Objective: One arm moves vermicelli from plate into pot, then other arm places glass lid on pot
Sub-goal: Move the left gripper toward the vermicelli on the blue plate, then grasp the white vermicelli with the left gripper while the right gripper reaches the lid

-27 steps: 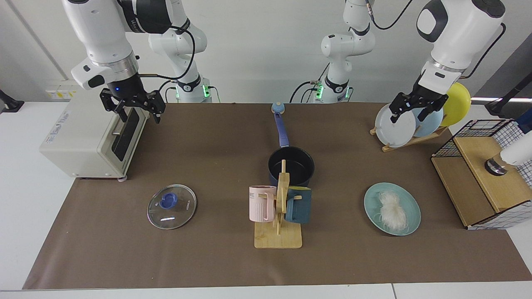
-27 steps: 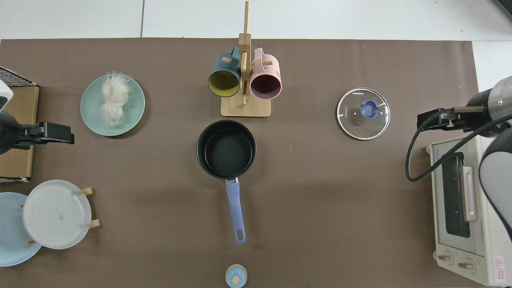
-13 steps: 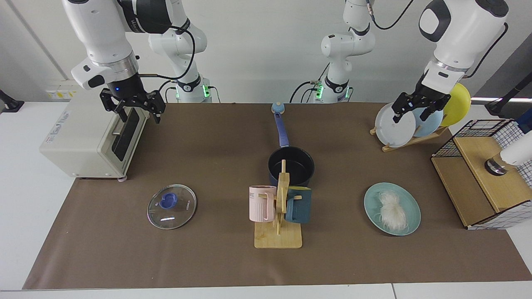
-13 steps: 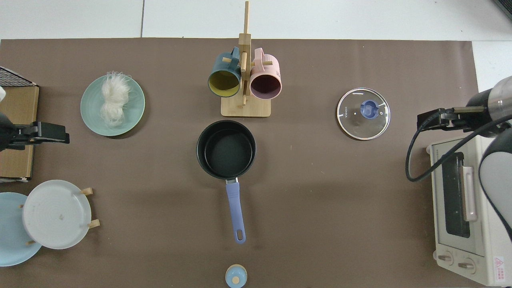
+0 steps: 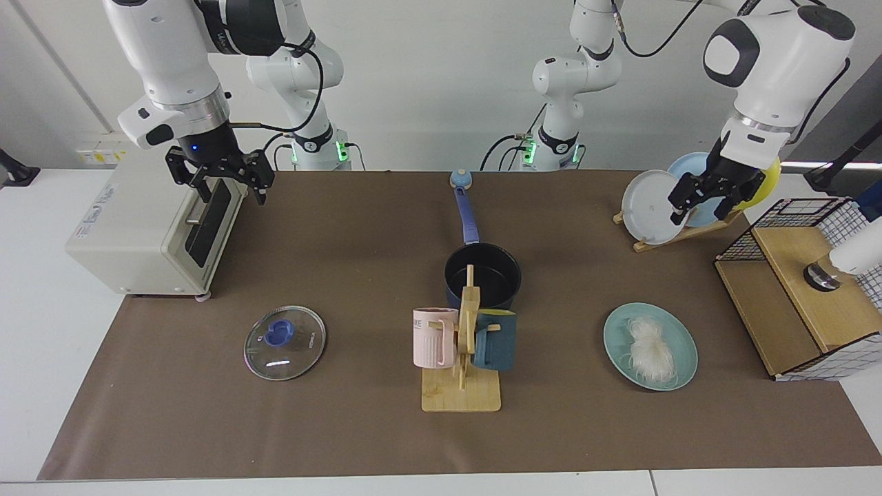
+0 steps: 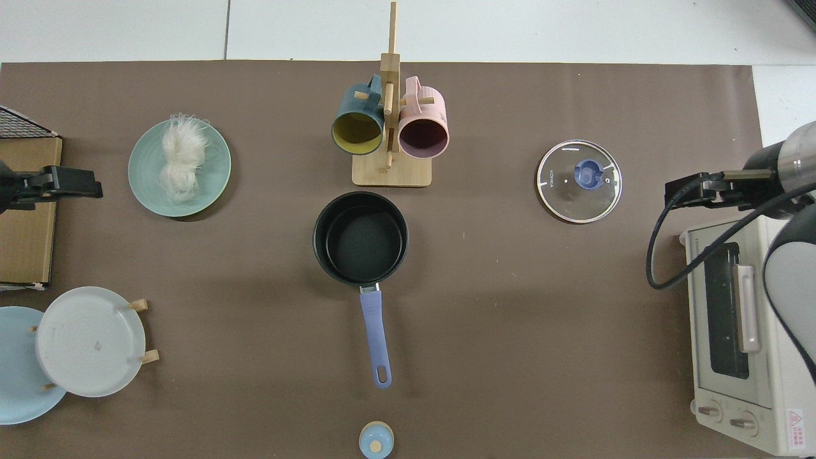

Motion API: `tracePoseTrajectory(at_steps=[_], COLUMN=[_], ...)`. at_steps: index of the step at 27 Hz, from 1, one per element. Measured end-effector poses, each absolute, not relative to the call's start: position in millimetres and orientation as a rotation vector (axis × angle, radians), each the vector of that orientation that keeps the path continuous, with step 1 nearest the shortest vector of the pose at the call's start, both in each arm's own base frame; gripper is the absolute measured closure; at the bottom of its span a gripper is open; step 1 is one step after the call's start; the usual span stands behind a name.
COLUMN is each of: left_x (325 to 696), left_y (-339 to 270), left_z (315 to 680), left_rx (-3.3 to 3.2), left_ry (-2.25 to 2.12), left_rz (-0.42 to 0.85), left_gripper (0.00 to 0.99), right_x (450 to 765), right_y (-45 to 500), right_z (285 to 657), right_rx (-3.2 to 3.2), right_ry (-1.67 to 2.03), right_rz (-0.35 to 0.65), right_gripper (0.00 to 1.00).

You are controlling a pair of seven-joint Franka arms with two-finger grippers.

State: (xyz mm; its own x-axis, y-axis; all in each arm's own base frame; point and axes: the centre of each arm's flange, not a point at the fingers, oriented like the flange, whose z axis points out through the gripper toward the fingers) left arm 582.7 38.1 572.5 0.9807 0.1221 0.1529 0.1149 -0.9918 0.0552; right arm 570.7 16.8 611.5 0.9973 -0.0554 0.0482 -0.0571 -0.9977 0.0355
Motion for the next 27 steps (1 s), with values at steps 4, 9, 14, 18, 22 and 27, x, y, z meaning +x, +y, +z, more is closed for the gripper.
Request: tracePoseTrajectory(at_steps=[4, 9, 14, 18, 22, 27], left_x=[610, 632, 651, 673, 696, 710], left_y=[38, 41, 40, 42, 25, -1], left_z=[534, 500, 465, 442, 415, 379], left_rx=[3.069, 3.058, 3.063, 3.085, 3.097, 3.112], left_ry=[0.199, 0.206, 0.194, 0.168, 0.147, 0.172], left_rz=[0.267, 0.316, 0.327, 0.347, 0.318, 0.29], left_gripper=[0.0, 0.0, 0.0, 0.0, 0.0, 0.0], right_x=[571, 571, 571, 571, 571, 569], right_y=[17, 17, 17, 17, 16, 12], right_z=[612, 612, 612, 612, 612, 614], right_rx=[3.103, 3.103, 3.103, 3.103, 3.103, 3.102], right_ry=[-0.087, -0.087, -0.087, -0.087, -0.089, -0.101], right_rz=[0.073, 0.073, 0.073, 0.073, 0.073, 0.073], right_gripper=[0.0, 0.0, 0.0, 0.0, 0.0, 0.0])
